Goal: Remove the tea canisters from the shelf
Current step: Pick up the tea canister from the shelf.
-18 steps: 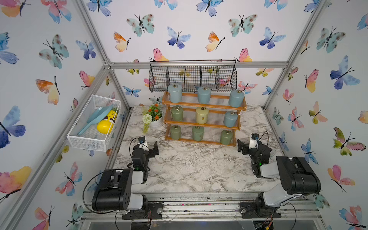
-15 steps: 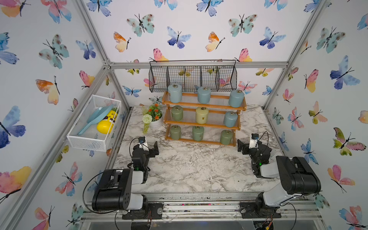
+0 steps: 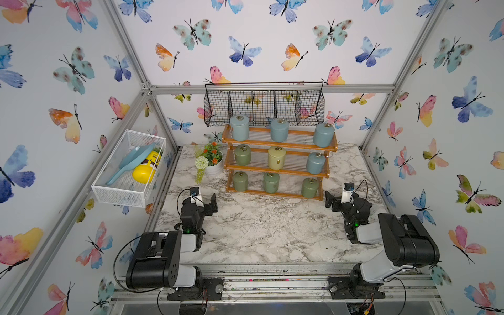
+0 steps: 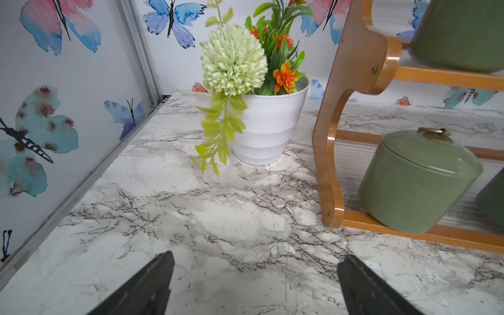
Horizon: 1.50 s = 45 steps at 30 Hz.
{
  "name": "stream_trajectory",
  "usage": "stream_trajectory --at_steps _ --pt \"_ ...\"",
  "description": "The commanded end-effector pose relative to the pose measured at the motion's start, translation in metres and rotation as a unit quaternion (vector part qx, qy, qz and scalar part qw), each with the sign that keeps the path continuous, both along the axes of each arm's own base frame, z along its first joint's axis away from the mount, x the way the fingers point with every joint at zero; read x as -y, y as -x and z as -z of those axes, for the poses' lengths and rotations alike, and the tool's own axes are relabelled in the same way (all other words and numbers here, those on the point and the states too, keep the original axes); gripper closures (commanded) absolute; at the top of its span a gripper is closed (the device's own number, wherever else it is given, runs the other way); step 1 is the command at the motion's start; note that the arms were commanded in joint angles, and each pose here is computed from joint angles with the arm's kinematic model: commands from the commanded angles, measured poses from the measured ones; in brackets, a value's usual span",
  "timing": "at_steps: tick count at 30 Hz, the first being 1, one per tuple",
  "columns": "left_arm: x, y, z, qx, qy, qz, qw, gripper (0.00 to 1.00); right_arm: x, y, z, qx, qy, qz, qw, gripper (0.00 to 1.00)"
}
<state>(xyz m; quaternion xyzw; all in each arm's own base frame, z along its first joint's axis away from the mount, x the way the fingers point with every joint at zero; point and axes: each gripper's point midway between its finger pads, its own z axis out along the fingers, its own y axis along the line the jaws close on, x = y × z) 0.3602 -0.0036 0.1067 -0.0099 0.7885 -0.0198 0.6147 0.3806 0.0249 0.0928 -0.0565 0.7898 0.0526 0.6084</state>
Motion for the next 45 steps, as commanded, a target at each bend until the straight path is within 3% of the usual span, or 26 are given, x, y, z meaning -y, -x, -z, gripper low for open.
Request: stream_trajectory --at_steps 1,9,11,14,20,24,32,37,45 --pt "0.002 -0.003 -0.01 0.017 0.0 0.006 1.0 0.02 -0.001 -0.002 -0.009 0.016 0.005 -0.001 1.0 0.0" --pt "-0.006 -0.008 -0.025 0.026 0.009 -0.019 0.999 0.02 0.007 0.001 -0.021 0.04 -0.003 0.026 0.999 0.0" --pt "-0.008 -0.013 -0.024 -0.031 0.018 -0.026 0.999 0.02 0.008 0.004 -0.027 0.035 -0.001 0.029 0.999 0.0" --pt "-0.002 -0.012 -0.033 -0.072 0.032 -0.017 0.997 0.02 0.003 0.004 -0.034 -0.014 0.0 0.012 1.0 0.0" --pt "0.025 0.017 -0.071 -0.034 0.045 0.032 0.998 0.02 0.008 0.016 -0.081 -0.037 -0.004 0.031 0.999 0.0" --pt "0.05 0.034 -0.095 -0.012 0.07 0.089 0.993 0.02 0.0 0.019 -0.128 -0.036 -0.016 0.01 0.999 0.0" --pt "0.081 0.051 -0.085 -0.07 0.095 0.135 0.984 0.02 -0.039 0.012 -0.22 -0.032 -0.037 -0.108 0.993 0.0" --pt "0.089 0.052 -0.084 -0.07 0.116 0.138 0.981 0.02 -0.058 0.002 -0.261 -0.028 -0.044 -0.169 0.984 0.0" --pt "0.112 0.061 -0.083 -0.072 0.117 0.161 0.977 0.02 -0.063 -0.022 -0.296 -0.015 -0.042 -0.185 0.982 0.0"
